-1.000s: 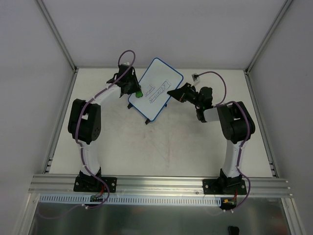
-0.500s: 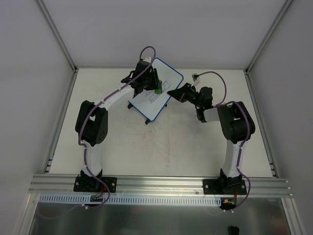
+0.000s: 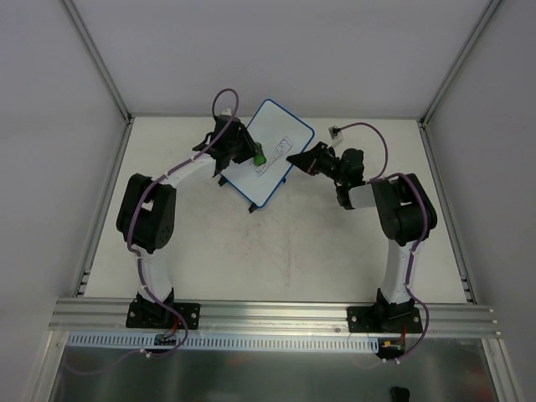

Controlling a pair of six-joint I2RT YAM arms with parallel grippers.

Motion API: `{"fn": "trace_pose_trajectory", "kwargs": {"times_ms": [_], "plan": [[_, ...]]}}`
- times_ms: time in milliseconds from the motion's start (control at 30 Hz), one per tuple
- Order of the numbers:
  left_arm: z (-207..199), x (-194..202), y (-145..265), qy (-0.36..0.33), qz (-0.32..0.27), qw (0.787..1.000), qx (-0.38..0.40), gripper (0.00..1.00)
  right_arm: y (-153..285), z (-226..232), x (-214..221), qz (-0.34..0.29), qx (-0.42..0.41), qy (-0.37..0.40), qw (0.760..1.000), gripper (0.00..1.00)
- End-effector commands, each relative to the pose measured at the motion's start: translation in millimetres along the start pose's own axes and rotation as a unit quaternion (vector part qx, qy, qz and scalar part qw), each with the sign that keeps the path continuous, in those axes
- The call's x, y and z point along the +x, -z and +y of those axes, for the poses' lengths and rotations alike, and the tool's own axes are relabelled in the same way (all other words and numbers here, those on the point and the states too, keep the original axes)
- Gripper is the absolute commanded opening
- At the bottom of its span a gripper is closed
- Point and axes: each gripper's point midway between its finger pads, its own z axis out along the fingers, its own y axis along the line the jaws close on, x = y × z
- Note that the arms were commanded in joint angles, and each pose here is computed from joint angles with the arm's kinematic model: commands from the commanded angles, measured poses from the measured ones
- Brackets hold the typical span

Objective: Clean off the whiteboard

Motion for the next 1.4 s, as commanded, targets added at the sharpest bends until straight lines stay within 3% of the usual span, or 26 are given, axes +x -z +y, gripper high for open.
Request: {"fn": "trace_pose_trajectory", "kwargs": {"times_ms": [0,333,900,1100,1367], "plan": [[73.3,45.5,-6.9,0.056,0.045,0.990,-0.117,0.00,-5.3,28.9,-3.5,-0.002,-0.053,0.063,0.997,0.00],[104.6,65.2,0.8,0.132,0.048,0.976,-0.166,0.00,-5.3,30.3,-4.6,-0.004,-0.055,0.062,0.997,0.00],[115.4,79.8,32.5,0.177,0.049,0.965,-0.188,0.00,-4.2,31.6,-5.2,-0.005,-0.057,0.059,0.997,0.00],[92.8,84.1,23.6,0.146,0.062,0.974,-0.165,0.00,-4.7,32.1,-4.9,-0.005,-0.058,0.058,0.997,0.00],[29.1,91.6,0.2,0.126,0.072,0.983,-0.111,0.00,-4.9,32.8,-5.3,-0.005,-0.059,0.059,0.996,0.00]]}}
